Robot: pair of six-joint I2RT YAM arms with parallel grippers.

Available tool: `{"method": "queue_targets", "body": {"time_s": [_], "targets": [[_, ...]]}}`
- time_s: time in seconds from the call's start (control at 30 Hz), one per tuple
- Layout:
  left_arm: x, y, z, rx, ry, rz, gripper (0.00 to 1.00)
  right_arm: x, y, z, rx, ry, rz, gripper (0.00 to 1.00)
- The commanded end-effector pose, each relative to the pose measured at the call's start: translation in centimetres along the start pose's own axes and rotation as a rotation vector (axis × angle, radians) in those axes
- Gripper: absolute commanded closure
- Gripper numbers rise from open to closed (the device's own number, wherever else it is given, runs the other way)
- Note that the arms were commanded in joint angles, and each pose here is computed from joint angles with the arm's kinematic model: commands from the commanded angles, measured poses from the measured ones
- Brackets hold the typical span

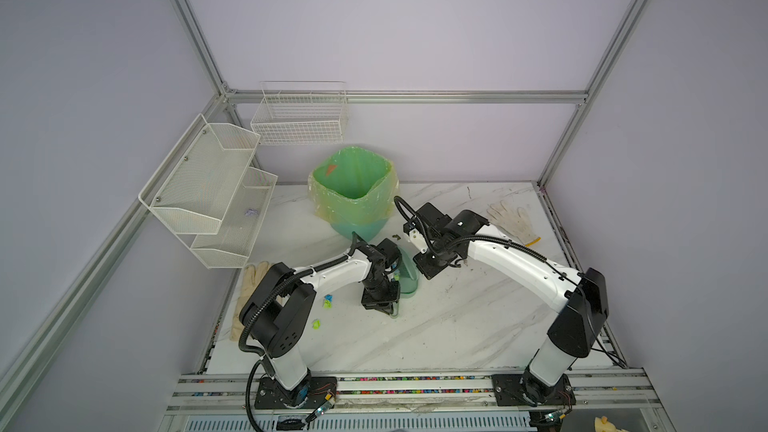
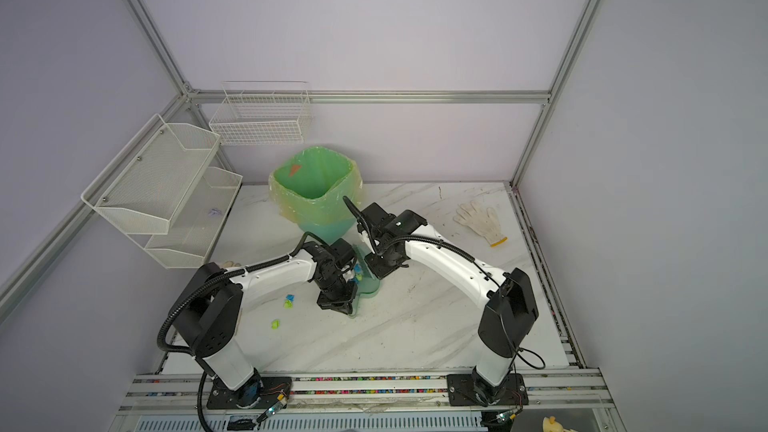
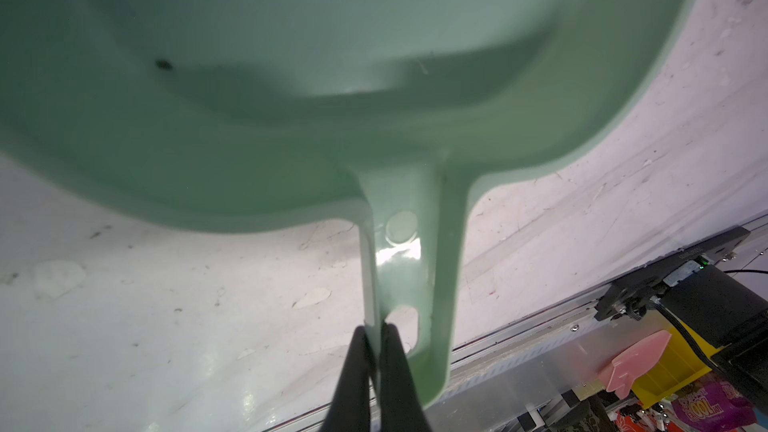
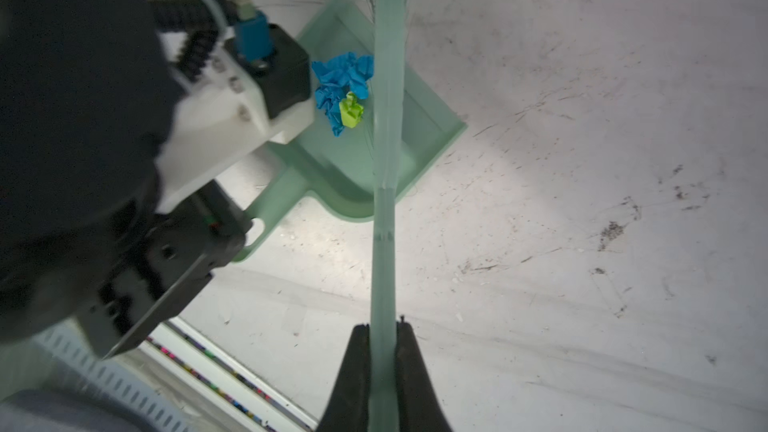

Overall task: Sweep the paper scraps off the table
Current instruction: 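Brush the scrap pile into the dustpan with the right gripper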

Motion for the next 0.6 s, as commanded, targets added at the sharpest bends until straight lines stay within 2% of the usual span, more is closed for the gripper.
{"method": "queue_targets", "body": {"time_s": [0.0, 0.27, 0.57], "targets": [[-1.5, 2.5, 1.7, -0.082, -0.060, -0.060, 1.00, 0.5, 2.0, -0.6, -0.033, -0.045, 0.059, 1.00], [-1.0, 3.0, 1.5, -0.087, -0.058, -0.047, 1.00, -0.3, 1.5, 1.4, -0.079, -0.071, -0.050, 1.00], [-0.5, 3.3, 1.2, -0.104, -0.063, -0.023, 1.00, -1.2, 1.2, 3.6, -0.143, -0.111, -0.040, 1.00]]}}
Point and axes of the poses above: each gripper's point midway between its finger pads, its own y axis back along the fingers, its own x axis along the line the jaws close on, z = x × y, the point moved 10 cm from there along y, back along the fingers, and after that the axes turned 7 degrees about -y, right-handed, at the moved point
